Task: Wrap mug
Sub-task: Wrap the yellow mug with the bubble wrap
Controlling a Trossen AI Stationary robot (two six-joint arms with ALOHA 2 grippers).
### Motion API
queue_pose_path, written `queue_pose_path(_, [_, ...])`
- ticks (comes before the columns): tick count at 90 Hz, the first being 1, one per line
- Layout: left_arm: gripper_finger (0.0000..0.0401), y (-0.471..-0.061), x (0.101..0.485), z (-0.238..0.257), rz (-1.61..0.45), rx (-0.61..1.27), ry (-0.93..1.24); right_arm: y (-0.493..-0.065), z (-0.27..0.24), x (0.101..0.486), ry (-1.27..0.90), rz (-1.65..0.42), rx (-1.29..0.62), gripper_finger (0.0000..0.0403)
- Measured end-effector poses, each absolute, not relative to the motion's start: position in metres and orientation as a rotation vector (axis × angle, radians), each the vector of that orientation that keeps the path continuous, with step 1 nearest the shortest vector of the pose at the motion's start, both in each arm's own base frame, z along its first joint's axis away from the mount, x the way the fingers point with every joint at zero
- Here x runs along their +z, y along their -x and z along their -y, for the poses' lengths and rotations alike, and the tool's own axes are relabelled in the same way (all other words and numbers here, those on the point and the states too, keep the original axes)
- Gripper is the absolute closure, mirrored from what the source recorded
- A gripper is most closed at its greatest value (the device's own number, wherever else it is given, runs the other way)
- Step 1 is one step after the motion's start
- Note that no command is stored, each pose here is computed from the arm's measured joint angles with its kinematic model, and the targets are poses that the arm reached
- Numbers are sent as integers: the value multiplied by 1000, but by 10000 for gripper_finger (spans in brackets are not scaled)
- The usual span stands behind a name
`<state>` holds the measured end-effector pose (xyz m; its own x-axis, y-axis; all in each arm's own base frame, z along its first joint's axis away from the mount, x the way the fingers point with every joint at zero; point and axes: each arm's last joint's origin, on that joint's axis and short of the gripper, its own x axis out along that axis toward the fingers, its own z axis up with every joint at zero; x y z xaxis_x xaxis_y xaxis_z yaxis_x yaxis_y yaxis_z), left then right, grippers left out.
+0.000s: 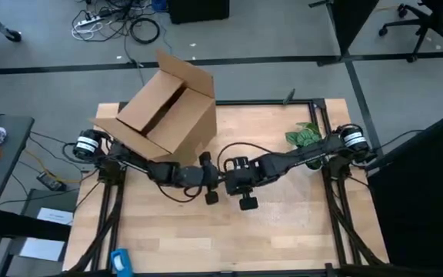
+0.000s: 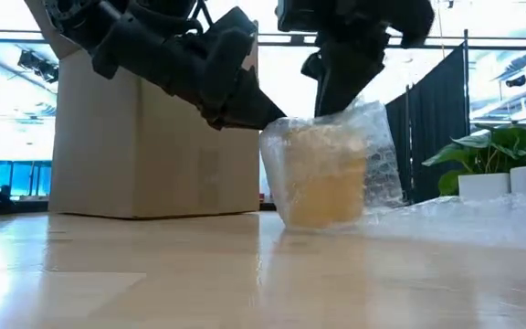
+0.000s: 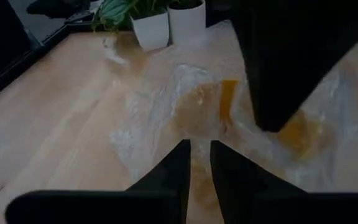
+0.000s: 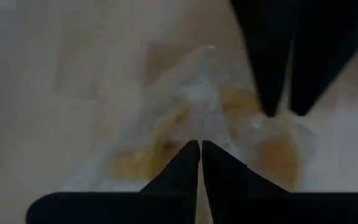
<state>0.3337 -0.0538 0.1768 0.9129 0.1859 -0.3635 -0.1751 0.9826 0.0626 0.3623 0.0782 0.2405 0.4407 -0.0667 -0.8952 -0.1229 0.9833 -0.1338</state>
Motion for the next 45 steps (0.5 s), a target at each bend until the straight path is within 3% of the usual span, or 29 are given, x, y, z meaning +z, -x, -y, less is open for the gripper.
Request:
queue_pose_path(20, [353,-334,178,54,-368,185,-28,-362,-61,235,190,-1146,2,403])
queue_pose_path(45, [353,-324,189,61,-397,152,-35,-355,-46,193,169,-1144,-15,402])
